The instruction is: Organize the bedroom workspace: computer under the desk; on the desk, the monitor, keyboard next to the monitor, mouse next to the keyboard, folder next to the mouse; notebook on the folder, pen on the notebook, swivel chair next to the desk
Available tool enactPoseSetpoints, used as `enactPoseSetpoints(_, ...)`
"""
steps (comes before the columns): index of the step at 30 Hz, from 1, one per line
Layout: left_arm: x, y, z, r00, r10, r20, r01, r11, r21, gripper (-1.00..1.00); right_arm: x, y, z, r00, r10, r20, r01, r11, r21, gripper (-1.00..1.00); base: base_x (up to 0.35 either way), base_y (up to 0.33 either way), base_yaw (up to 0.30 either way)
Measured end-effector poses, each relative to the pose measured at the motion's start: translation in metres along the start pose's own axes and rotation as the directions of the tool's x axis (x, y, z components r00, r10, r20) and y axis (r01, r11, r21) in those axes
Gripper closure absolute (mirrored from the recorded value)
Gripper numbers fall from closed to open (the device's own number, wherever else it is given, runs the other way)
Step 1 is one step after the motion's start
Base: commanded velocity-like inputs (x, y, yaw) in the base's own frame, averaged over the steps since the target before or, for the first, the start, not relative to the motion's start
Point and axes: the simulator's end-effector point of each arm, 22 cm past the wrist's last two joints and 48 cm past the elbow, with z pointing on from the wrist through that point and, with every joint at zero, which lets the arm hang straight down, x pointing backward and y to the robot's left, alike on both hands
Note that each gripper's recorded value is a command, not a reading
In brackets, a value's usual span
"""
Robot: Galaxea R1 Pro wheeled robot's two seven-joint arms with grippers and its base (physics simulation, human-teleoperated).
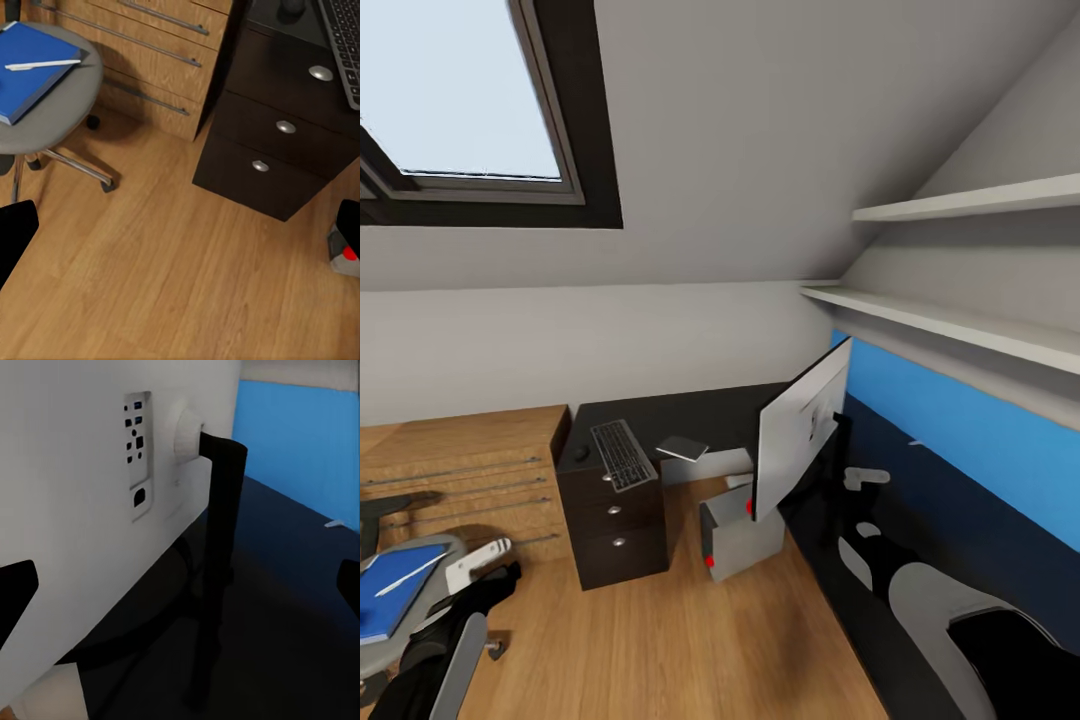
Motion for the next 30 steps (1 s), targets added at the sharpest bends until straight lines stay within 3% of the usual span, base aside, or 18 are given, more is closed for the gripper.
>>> enactPoseSetpoints(9,-0.001,-0.002,0.000,1.000,0.001,0.002,-0.001,1.000,0.003,-1.00,0.022,-0.029,0.003,0.995,-0.030,-0.099,0.034,0.999,0.034,-1.00,0.052,0.213,0.000)
enactPoseSetpoints(18,-0.001,-0.003,0.000,1.000,0.002,0.002,-0.002,1.000,0.005,-1.00,0.038,-0.059,0.003,0.983,-0.044,-0.179,0.057,0.996,0.070,-1.00,0.018,0.054,0.000)
enactPoseSetpoints(30,0.005,-0.033,-0.006,0.999,0.050,0.003,-0.050,0.997,0.058,-1.00,0.066,-0.079,-0.003,0.946,-0.027,-0.324,0.061,0.993,0.098,-1.00,0.017,0.005,0.000)
